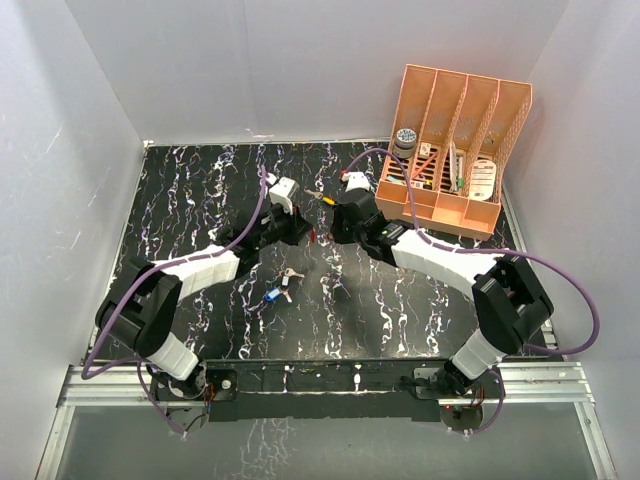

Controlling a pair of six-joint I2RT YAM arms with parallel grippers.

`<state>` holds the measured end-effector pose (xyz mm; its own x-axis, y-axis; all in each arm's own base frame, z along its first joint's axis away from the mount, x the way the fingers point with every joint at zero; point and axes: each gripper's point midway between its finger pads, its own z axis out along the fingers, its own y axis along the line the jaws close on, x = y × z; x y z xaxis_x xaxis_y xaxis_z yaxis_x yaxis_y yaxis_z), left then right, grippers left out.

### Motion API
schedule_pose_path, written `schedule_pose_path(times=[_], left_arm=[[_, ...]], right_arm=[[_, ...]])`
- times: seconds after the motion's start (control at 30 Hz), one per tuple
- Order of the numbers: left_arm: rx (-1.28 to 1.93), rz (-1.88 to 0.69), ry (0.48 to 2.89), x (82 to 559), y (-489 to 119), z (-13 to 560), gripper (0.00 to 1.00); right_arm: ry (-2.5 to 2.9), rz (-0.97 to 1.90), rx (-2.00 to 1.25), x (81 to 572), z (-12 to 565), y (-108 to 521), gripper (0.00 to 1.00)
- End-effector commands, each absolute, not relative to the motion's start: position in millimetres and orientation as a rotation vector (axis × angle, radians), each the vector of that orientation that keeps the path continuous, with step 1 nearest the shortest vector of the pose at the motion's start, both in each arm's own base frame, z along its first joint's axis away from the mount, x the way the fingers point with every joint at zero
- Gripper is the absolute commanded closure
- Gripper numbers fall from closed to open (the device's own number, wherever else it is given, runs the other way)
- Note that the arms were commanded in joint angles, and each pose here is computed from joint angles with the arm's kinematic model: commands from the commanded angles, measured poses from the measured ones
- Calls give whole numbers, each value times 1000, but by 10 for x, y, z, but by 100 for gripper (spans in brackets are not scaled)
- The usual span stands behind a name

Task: Put the keys on the keyring

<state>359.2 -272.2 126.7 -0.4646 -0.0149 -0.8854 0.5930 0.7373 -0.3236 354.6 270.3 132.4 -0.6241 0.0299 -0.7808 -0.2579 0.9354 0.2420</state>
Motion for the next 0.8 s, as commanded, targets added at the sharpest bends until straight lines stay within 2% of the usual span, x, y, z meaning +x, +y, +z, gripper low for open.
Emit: schedule_pose_path(times=[0.0,0.4,0.77], left_arm=[[548,-733,1761,3606,-2794,1682,100],[713,-686,1532,3405,-2894,1836,100],[796,-639,1463,3358,-2959,1853,100]], right_arm=[[2118,469,-157,3662,1695,2828,100],[2100,505,-145,3645,1825,2857,100],[2082,531,-141,3627,1938,2880,100]])
